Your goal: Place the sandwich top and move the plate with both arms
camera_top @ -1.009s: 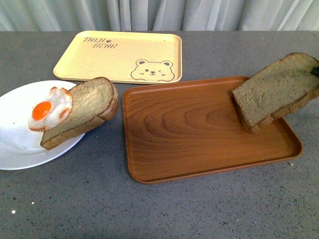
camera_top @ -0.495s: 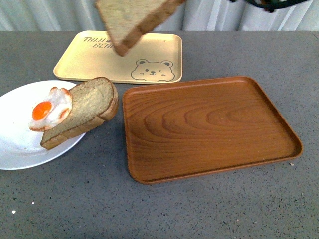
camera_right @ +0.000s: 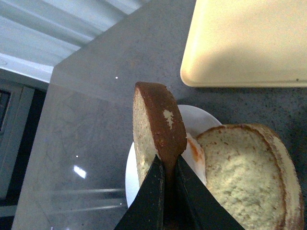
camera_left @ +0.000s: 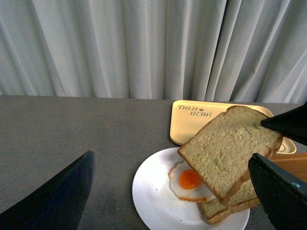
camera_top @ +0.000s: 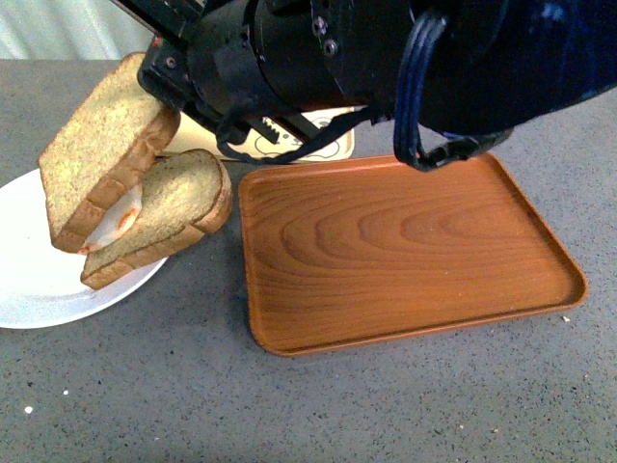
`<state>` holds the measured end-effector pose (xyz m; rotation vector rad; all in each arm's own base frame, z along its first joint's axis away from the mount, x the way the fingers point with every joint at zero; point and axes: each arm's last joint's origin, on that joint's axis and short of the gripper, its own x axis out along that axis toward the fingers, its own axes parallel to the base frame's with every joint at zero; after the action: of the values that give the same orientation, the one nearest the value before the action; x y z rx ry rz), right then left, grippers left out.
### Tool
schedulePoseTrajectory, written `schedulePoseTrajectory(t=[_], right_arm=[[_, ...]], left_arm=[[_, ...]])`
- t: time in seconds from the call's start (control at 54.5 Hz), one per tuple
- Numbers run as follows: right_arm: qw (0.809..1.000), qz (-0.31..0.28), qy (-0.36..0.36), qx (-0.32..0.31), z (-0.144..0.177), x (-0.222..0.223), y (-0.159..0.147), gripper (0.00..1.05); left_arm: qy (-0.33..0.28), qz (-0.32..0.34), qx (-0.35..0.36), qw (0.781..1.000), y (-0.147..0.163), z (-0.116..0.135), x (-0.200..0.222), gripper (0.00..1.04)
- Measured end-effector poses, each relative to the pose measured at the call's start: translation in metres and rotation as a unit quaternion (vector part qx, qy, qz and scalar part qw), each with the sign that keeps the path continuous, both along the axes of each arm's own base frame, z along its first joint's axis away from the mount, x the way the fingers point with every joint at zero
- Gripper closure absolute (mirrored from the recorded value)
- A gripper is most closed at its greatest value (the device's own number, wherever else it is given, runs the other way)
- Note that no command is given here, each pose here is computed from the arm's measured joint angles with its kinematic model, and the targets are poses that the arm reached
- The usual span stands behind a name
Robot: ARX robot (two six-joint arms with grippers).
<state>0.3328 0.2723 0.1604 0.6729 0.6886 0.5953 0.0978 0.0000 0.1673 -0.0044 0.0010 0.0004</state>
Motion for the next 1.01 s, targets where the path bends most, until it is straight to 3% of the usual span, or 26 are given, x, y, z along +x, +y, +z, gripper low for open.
schedulePoseTrajectory(t=[0.147, 0.513, 0.715, 1.009], right_arm=[[0.999, -0.002, 0.017, -0.031, -0.015, -0.005, -0.005, 1.0], [0.998, -0.012, 0.034, -0.057, -0.029, -0.012, -0.021, 0.4], [0.997, -0.058, 0.01, -0.05, -0.007, -0.011, -0.05, 0.09], [0.983, -0.139, -0.076, -0.093, 0.051, -0.03, -0.123, 0.09]], left_arm=[[0.0, 0.0, 0.0, 1.0, 0.0, 0.0, 0.0, 0.09], [0.0, 0.0, 0.0, 1.0, 0.0, 0.0, 0.0, 0.09], [0.0, 0.0, 0.0, 1.0, 0.0, 0.0, 0.0, 0.09], [0.0, 0.0, 0.0, 1.0, 0.0, 0.0, 0.0, 0.09]])
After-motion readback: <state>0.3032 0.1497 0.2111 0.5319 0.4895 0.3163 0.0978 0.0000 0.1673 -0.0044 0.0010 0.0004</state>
